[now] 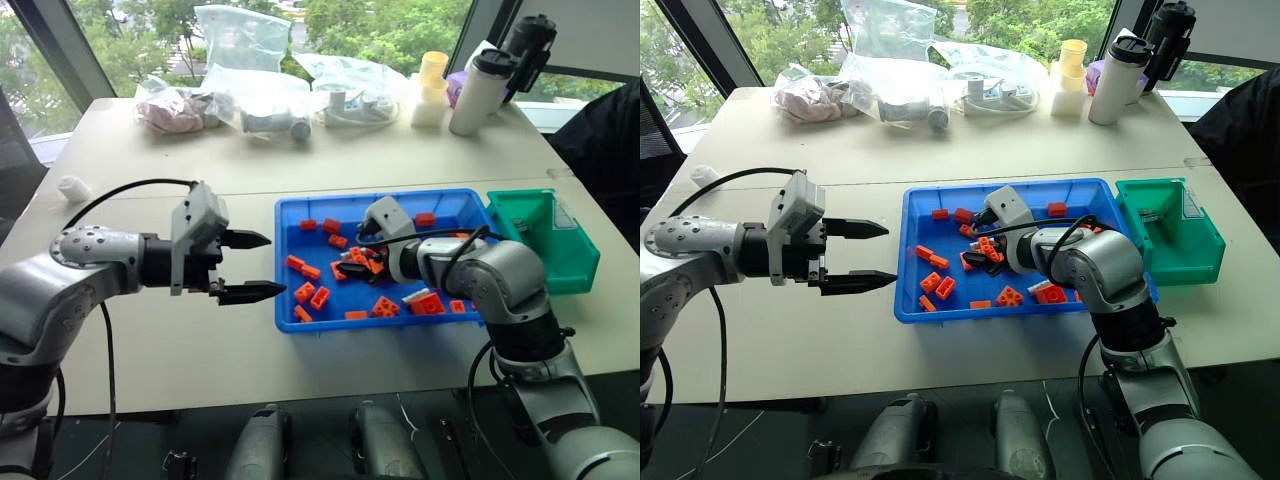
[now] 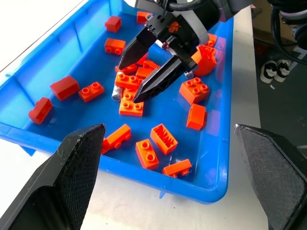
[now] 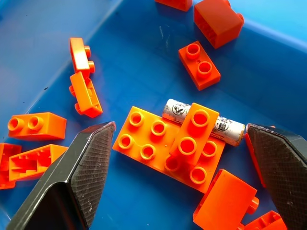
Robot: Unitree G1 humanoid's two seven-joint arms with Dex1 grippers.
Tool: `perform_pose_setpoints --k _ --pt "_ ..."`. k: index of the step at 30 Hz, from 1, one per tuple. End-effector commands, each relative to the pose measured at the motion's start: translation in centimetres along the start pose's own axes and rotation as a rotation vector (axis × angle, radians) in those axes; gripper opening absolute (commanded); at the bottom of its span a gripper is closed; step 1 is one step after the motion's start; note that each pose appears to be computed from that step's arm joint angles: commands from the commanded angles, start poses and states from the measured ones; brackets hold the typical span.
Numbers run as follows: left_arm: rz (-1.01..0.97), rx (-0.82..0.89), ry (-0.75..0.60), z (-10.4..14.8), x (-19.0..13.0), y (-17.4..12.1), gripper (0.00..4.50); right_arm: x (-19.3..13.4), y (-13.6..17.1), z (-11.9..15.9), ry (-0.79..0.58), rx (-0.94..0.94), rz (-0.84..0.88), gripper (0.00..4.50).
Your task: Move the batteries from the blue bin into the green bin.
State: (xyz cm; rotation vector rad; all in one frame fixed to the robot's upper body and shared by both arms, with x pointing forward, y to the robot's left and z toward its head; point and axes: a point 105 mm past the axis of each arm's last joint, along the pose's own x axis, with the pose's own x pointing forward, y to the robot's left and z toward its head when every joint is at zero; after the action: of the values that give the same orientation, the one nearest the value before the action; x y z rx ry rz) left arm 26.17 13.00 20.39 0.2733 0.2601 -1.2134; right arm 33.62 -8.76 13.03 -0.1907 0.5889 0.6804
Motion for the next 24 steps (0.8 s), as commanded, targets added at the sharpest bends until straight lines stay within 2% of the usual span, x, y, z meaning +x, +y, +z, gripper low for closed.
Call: perform_pose_setpoints --k 1,6,10,13,19,22,23,24 --pt "0.023 0.037 -0.016 0.7 0.0 0.4 4.50 -0.1 0.6 0.6 -0.034 -0.050 0.001 3.67" --pt "0.030 0.039 -0.014 0.6 0.2 0.6 4.50 -0.4 0.7 1.3 -0.056 -0.086 -0.007 1.10" --pt "0.036 0.039 -0.006 0.5 0.2 0.7 4.50 -1.4 0.4 2.9 -0.102 -0.104 -0.030 1.10" --pt "0.036 0.037 -0.002 0.4 0.3 0.7 4.50 -2.1 -0.9 4.1 -0.139 -0.115 -0.091 1.10" --pt "0.028 0.041 -0.009 0.6 0.8 0.7 4.50 -0.8 -4.5 3.1 -0.132 -0.104 -0.204 1.10" --pt "0.027 0.042 -0.007 0.6 0.7 0.7 4.50 -0.6 -5.0 3.6 -0.162 -0.108 -0.199 1.99" --pt "0.029 0.043 -0.006 0.6 0.7 0.7 4.50 -0.6 -4.5 4.0 -0.183 -0.114 -0.170 2.38" --pt "0.030 0.042 -0.004 0.6 0.7 0.7 4.50 -0.5 -4.0 4.2 -0.195 -0.118 -0.140 2.99"
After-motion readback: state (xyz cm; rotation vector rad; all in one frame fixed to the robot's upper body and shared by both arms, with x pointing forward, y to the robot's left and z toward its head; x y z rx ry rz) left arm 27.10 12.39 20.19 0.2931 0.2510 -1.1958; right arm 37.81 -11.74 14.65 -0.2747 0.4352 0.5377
